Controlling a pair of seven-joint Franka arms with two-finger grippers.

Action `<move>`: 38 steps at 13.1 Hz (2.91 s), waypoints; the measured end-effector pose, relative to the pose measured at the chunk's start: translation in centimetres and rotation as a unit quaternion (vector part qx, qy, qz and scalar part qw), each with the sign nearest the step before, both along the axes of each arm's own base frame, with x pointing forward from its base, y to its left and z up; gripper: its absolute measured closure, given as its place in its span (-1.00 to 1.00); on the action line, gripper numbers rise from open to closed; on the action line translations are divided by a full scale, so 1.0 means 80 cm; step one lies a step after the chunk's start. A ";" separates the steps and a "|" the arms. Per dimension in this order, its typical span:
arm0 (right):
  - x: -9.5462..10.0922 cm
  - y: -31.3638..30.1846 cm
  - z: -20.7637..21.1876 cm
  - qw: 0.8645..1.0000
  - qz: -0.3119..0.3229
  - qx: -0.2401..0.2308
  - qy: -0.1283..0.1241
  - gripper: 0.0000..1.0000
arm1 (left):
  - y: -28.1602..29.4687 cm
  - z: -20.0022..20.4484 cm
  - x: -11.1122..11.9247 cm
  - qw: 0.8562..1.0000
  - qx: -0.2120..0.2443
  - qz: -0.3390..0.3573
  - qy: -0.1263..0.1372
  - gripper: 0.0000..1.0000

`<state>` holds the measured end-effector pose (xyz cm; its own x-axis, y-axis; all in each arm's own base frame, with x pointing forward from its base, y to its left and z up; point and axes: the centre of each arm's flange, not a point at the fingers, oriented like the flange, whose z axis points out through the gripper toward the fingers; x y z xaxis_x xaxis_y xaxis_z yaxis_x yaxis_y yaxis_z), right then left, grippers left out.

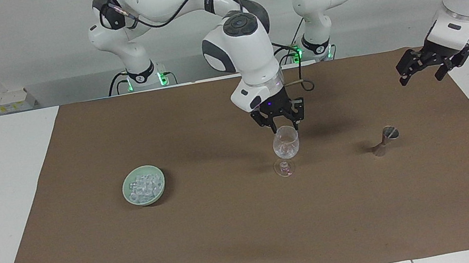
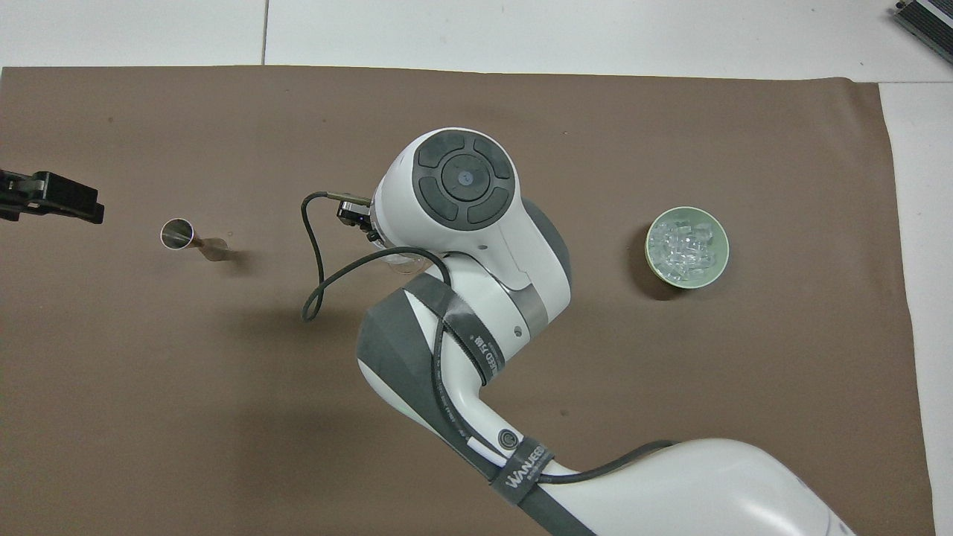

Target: Pour wine and add ice with both arms

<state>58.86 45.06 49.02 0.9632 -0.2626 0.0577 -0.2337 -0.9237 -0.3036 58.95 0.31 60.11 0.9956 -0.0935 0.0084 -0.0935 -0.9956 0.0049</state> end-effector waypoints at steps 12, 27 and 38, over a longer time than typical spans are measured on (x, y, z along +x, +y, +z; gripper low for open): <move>0.009 -0.214 0.135 0.993 -0.057 -0.097 -0.038 -1.00 | -0.008 0.007 0.006 1.000 0.000 -0.006 -0.023 -1.00; -0.033 -0.503 0.188 0.982 0.048 -0.170 0.072 -1.00 | -0.013 0.008 0.007 1.000 0.001 -0.009 -0.025 -1.00; -0.063 -0.498 0.173 0.980 0.076 -0.157 0.093 -1.00 | -0.013 0.012 0.005 1.000 0.001 -0.009 -0.028 -1.00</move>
